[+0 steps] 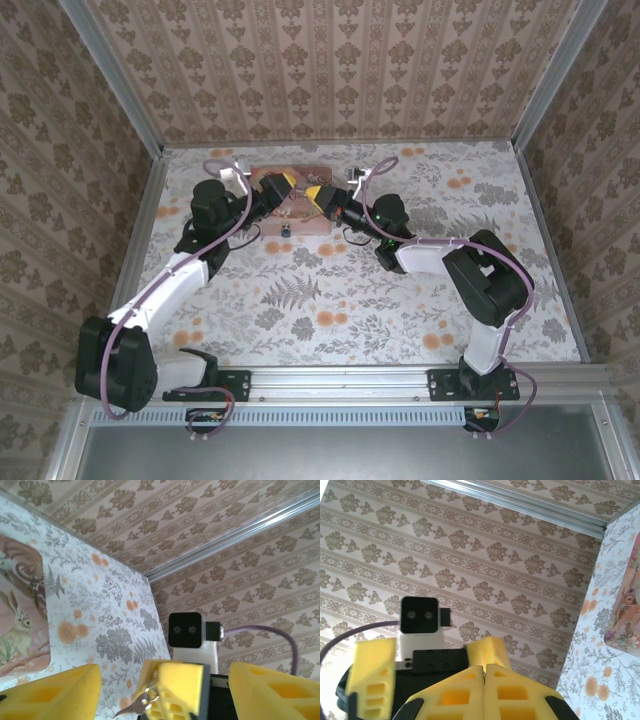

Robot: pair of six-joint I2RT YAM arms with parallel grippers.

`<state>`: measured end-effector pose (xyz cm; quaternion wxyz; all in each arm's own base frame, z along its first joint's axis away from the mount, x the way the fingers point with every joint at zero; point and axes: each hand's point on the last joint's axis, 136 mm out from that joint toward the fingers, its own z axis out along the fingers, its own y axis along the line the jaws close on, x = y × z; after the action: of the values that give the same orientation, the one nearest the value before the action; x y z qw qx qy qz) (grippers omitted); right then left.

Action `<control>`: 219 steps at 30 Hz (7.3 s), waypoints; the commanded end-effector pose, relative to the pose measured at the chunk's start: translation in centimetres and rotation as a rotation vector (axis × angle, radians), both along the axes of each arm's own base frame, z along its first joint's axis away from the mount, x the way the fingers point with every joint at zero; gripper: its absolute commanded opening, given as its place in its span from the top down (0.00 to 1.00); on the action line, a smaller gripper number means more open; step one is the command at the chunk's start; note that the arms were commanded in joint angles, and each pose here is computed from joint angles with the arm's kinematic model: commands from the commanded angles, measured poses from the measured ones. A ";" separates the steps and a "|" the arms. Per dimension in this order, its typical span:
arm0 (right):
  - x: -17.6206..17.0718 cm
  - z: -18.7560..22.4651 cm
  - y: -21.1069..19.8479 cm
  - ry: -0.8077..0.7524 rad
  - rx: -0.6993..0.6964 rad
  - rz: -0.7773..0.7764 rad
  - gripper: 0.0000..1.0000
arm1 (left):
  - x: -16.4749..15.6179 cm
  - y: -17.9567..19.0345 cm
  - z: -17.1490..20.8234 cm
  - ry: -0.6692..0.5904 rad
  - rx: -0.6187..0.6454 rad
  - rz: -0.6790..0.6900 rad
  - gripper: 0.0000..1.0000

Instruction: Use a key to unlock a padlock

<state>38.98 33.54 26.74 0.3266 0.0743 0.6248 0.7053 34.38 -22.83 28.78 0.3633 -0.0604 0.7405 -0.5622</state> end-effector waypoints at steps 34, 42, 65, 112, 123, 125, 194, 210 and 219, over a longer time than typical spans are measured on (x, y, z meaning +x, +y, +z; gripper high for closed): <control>-0.7 -0.4 0.0 0.017 0.047 0.013 1.00 | 2.6 -2.3 -1.1 0.002 -0.103 0.027 0.61; -0.8 -2.4 -1.3 0.018 -0.079 -0.057 1.00 | 2.2 0.4 -1.0 -0.002 -0.076 0.090 0.39; -1.8 -4.2 -3.4 -0.131 -0.406 -0.079 1.00 | -2.1 5.8 -10.7 0.128 0.258 0.170 0.29; -0.7 -6.0 -0.6 0.253 -0.021 -0.054 1.00 | 3.1 -3.3 -7.5 0.104 -0.043 0.152 0.69; -1.0 -6.0 -0.5 0.251 -0.020 -0.048 1.00 | 3.2 -3.5 -7.6 0.104 -0.045 0.146 0.77; -1.0 -6.0 -0.4 0.250 -0.019 -0.046 1.00 | 3.2 -3.5 -7.5 0.104 -0.045 0.146 0.78; -1.4 -3.5 -1.2 -0.003 -0.046 0.053 0.67 | 1.5 -5.6 -2.9 -0.068 -0.038 -0.086 1.00; -1.7 -3.6 -0.6 0.012 -0.030 0.058 0.76 | 1.5 -5.6 -3.0 -0.064 -0.040 -0.075 1.00; -1.7 -3.6 -0.7 0.015 -0.031 0.051 0.85 | 1.5 -5.6 -3.0 -0.064 -0.039 -0.071 1.00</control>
<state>37.08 32.72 21.80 0.2886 0.0638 0.6580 0.6926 36.04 -28.26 23.35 0.3433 -0.0380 0.7376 -0.5801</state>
